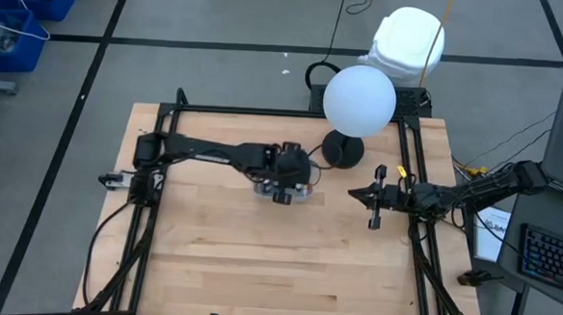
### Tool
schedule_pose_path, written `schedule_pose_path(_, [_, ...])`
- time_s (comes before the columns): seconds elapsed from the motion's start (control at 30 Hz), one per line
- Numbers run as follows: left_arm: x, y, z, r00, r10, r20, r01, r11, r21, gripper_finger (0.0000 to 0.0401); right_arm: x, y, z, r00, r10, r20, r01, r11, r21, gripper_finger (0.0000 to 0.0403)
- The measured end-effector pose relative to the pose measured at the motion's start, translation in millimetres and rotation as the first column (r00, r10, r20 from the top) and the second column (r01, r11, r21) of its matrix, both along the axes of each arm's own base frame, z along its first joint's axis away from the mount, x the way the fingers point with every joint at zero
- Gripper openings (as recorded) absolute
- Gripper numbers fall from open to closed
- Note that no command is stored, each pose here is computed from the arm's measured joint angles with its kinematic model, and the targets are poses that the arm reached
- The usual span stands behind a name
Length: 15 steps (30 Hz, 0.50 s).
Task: Pick & Place food coloring
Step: Put the small green food coloring bottle into the gray bin
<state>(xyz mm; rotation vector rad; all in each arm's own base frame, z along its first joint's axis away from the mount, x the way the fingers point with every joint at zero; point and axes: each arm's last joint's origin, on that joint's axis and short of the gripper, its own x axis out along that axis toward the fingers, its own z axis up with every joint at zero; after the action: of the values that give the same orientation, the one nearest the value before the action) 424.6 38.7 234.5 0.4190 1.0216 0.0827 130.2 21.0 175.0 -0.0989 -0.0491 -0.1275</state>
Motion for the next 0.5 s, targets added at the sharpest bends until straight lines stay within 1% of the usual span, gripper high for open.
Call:
schedule_pose_path(0.2, [7, 17, -11, 0.999, -0.005, -0.050, 0.002, 0.999, -0.050, 0.0072, 0, 0, -2, 1.000, -0.001, -0.022, 0.000, 1.000, -0.010, 0.0000])
schedule_pose_path(0.27, [8, 21, -16, 0.998, -0.003, -0.065, 0.000, 0.999, -0.049, 0.0072, 0, 0, -2, 1.000, -0.001, -0.021, 0.001, 1.000, -0.014, 0.0000])
schedule_pose_path(0.5, [11, 27, -32, 0.995, -0.016, -0.103, 0.008, 0.997, -0.073, 0.0072, 0, 0, -1, 1.000, -0.003, -0.012, 0.002, 1.000, -0.029, 0.0000])
